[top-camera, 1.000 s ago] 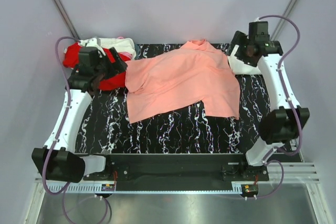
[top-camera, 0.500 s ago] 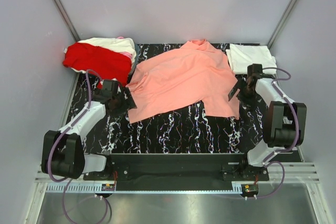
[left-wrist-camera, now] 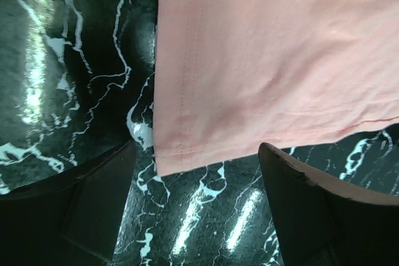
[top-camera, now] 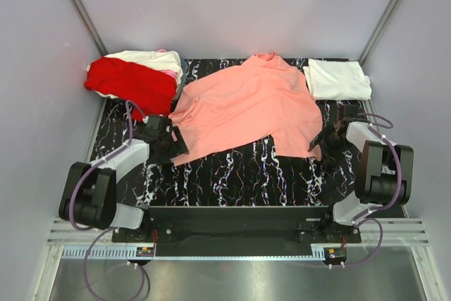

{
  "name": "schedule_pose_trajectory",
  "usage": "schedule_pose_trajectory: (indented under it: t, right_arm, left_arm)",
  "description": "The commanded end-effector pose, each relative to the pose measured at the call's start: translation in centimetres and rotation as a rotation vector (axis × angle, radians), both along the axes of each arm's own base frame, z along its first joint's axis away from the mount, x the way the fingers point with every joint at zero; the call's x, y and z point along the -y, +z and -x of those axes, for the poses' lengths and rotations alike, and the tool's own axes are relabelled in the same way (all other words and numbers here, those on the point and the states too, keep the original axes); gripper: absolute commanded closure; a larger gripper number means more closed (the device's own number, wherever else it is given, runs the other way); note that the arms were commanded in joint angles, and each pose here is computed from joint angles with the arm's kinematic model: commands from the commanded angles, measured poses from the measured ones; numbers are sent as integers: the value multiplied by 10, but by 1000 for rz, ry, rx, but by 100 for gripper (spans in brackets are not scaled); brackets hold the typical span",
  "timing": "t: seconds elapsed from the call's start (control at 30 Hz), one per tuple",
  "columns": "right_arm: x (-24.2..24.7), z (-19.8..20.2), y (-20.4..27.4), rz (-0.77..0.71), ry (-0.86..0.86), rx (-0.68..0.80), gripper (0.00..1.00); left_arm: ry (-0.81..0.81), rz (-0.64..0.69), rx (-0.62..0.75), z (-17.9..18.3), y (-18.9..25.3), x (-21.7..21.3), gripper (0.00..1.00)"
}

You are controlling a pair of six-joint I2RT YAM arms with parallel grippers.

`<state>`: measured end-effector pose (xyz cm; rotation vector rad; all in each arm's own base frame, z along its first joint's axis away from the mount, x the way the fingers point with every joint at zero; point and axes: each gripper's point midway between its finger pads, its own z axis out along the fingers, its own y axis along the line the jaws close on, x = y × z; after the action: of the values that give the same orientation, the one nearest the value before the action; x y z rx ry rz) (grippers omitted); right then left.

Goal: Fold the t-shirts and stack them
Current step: Flatten the tshirt out

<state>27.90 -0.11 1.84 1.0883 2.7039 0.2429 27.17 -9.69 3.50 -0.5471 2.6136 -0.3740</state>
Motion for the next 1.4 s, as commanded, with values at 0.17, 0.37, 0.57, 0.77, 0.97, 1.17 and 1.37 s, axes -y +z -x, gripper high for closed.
schedule_pose_trajectory:
  t: [0.17, 0.37, 0.57, 0.77, 0.97, 1.17, 1.37]
  right_arm:
    - [2, -2, -2, -53, -21, 89, 72]
    - [18, 4, 31, -46, -126, 184, 100]
    - [26, 52, 97, 46, -309, 310, 100]
    - [7, 116, 132, 28, -429, 375, 100]
    - [-5, 146, 141, 10, -434, 318, 100]
    - [-30, 181, 173, -58, -382, 410, 100]
    - [-54, 228, 218, -69, -235, 599, 77]
  left_arm:
    - [-30, 25, -1, -14, -20, 28, 56]
    - [-55, 25, 5, -15, -11, 37, 100]
    - [-36, 2, 16, 2, 19, 26, 100]
    - [-59, 43, -10, 38, 28, 24, 100]
    - [-88, 45, -63, 75, 27, 20, 100]
    - [-96, 91, -85, 100, 40, 29, 96]
    - [-65, 113, -42, 127, 68, 18, 85]
